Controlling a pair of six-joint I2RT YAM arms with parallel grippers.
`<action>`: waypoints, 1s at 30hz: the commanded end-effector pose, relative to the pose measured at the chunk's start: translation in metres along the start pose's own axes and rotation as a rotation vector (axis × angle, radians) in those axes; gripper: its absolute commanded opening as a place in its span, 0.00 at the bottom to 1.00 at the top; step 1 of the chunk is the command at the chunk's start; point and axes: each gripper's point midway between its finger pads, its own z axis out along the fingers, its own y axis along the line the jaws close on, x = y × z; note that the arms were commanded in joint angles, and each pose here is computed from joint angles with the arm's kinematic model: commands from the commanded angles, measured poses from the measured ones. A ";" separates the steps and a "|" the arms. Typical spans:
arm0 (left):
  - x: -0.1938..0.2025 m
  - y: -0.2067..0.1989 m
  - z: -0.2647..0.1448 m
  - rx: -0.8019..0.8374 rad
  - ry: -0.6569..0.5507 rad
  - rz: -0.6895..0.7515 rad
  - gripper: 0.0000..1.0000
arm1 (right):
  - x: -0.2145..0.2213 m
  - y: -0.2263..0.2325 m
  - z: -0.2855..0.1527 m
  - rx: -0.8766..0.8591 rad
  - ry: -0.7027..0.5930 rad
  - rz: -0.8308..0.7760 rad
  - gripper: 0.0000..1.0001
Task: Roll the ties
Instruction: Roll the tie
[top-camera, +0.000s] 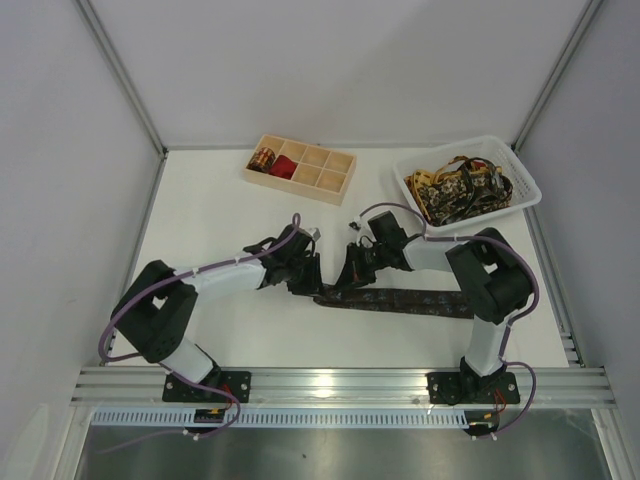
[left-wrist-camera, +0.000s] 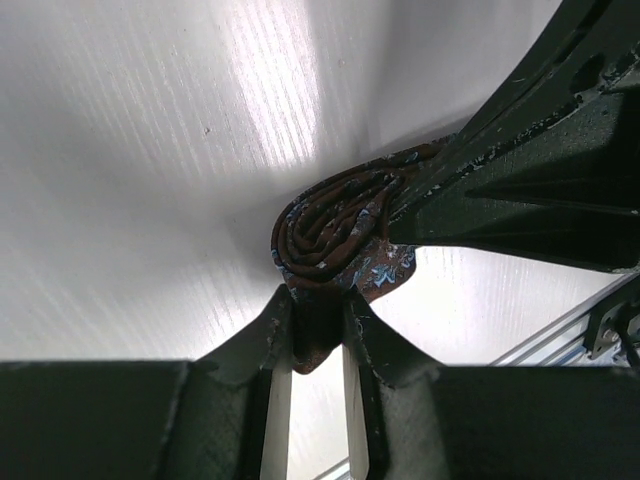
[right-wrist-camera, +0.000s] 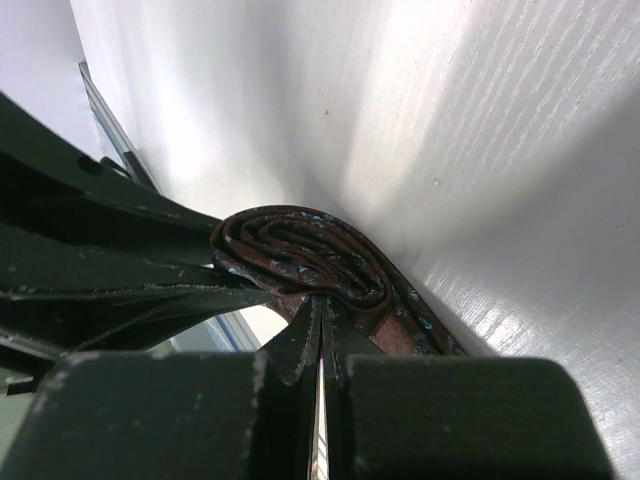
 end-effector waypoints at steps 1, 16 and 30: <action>-0.012 -0.026 -0.014 0.038 -0.025 0.068 0.18 | 0.001 -0.010 0.010 0.052 -0.014 -0.003 0.00; -0.010 -0.071 -0.012 0.097 0.008 0.147 0.21 | 0.009 0.001 -0.001 0.037 -0.046 -0.018 0.00; 0.002 -0.096 -0.003 0.049 0.041 0.238 0.24 | 0.036 0.000 -0.008 0.081 -0.075 -0.020 0.00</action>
